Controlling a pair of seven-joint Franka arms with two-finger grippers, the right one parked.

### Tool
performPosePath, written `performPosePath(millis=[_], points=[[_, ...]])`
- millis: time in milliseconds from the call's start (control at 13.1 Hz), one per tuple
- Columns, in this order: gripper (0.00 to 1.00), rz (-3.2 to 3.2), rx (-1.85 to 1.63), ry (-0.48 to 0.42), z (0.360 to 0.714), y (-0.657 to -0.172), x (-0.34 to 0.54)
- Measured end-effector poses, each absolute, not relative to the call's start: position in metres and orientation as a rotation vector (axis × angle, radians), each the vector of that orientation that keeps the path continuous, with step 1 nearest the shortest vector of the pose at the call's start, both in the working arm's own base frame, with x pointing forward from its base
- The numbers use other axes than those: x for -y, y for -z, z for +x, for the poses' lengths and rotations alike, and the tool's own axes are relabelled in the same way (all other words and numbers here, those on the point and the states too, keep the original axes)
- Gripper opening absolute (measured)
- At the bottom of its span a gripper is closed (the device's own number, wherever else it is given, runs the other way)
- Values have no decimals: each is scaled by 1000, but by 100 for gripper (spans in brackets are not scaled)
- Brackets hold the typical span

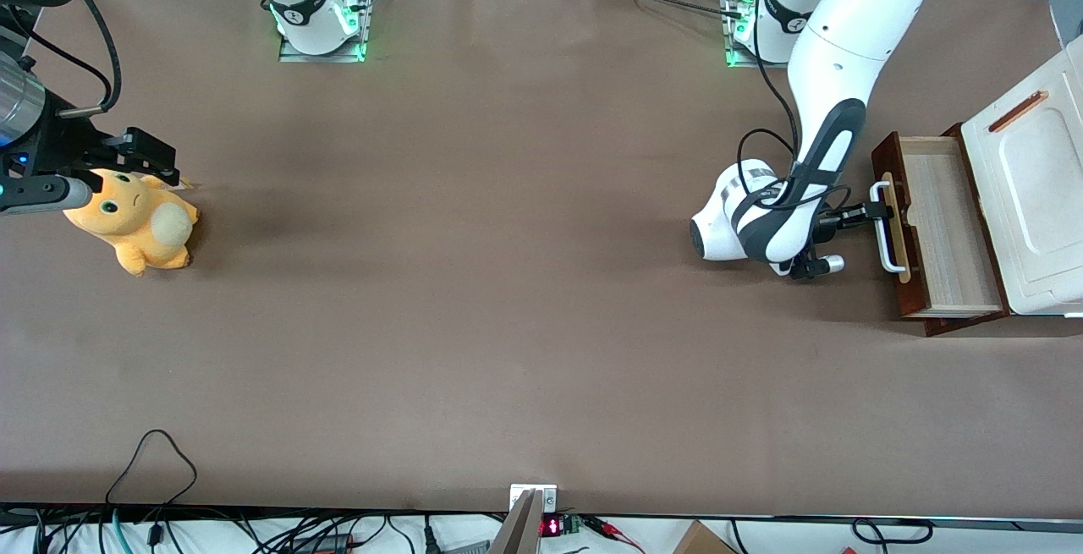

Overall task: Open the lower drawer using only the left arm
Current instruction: 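Pull the handle with the left gripper, sliding the drawer out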

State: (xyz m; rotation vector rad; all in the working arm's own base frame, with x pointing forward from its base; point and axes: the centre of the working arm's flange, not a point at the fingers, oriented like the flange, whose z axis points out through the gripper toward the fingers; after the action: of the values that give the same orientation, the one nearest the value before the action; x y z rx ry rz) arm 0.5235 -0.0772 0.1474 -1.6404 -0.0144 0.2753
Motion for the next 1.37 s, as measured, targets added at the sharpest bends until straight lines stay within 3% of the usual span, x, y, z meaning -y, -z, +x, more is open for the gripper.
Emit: performPosePath(millis=[840,993,1375], points=[[18,-1645,25,-274,523,-147,80],[22,-1640,29,-302,515,-148,93],[74,-1653,-1,-328,502,-137,114]])
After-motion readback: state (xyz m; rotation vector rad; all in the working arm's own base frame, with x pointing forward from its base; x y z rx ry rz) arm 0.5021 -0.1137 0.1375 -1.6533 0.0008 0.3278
